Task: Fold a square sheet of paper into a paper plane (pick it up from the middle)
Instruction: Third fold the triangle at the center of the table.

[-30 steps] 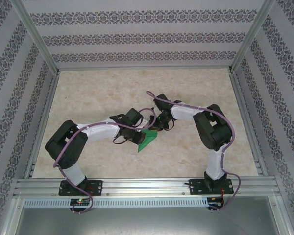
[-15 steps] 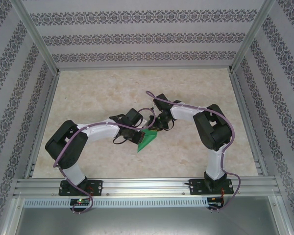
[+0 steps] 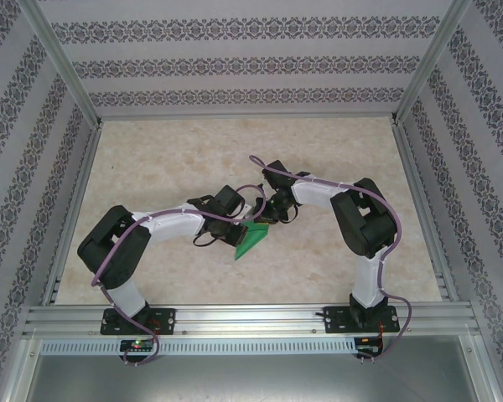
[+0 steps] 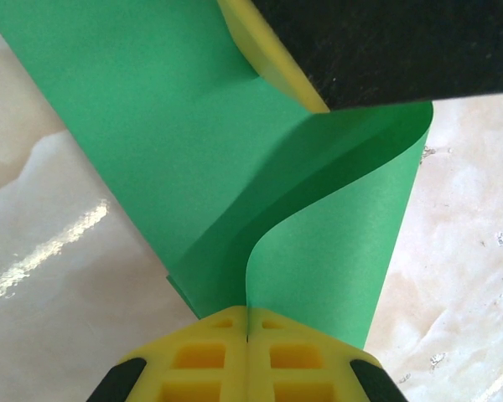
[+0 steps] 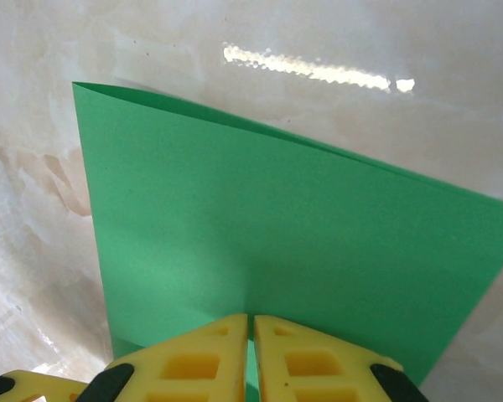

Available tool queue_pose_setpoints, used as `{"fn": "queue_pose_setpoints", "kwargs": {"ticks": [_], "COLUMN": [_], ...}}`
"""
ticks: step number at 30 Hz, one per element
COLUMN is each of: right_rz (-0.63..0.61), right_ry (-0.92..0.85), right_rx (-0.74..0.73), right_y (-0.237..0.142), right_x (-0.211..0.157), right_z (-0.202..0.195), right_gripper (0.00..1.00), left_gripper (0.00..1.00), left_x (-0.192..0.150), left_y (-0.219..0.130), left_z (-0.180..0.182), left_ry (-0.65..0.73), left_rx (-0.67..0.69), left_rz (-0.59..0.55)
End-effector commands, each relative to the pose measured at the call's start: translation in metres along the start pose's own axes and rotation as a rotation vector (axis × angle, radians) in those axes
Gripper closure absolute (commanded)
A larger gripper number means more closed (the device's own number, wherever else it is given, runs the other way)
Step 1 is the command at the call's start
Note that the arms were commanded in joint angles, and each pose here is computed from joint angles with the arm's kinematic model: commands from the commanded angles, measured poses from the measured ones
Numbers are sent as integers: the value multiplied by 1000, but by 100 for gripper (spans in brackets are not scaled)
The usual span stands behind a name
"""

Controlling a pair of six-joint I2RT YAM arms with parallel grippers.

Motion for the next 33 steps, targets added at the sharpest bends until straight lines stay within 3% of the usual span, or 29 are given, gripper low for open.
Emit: {"fn": "queue_pose_setpoints", "kwargs": {"ticks": [1, 15, 22, 27, 33], "right_rz": [12, -20, -215, -306, -327], "right_ry": [1, 15, 68, 113, 147], "right_rx": [-43, -8, 113, 138, 263], "right_y": [14, 9, -40, -64, -63], "right_x": [-5, -1, 9, -4, -36], "right_z": [-8, -4, 3, -6, -4], "right_gripper": [88, 86, 79, 78, 88], "left_gripper": [99, 98, 98, 99, 99], "left_x": [0, -6, -9, -7, -8], "left_y": [7, 16, 19, 18, 19], "left_z": [5, 6, 6, 6, 5], "left_ry": [-16, -23, -18, -10, -12], "left_rx": [6, -6, -16, -16, -26], "left_rz": [6, 35, 51, 45, 52]}}
Point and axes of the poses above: each hand's point on the last joint's axis, 136 mm out from that joint toward the fingers, its own y axis out along the fingers, its own z axis along the line the jaws close on, x = y × z, the point moved 9 cm from there along -y, back along the fingers, and after that the axes turned 7 degrees about y, right-handed, at the moved point
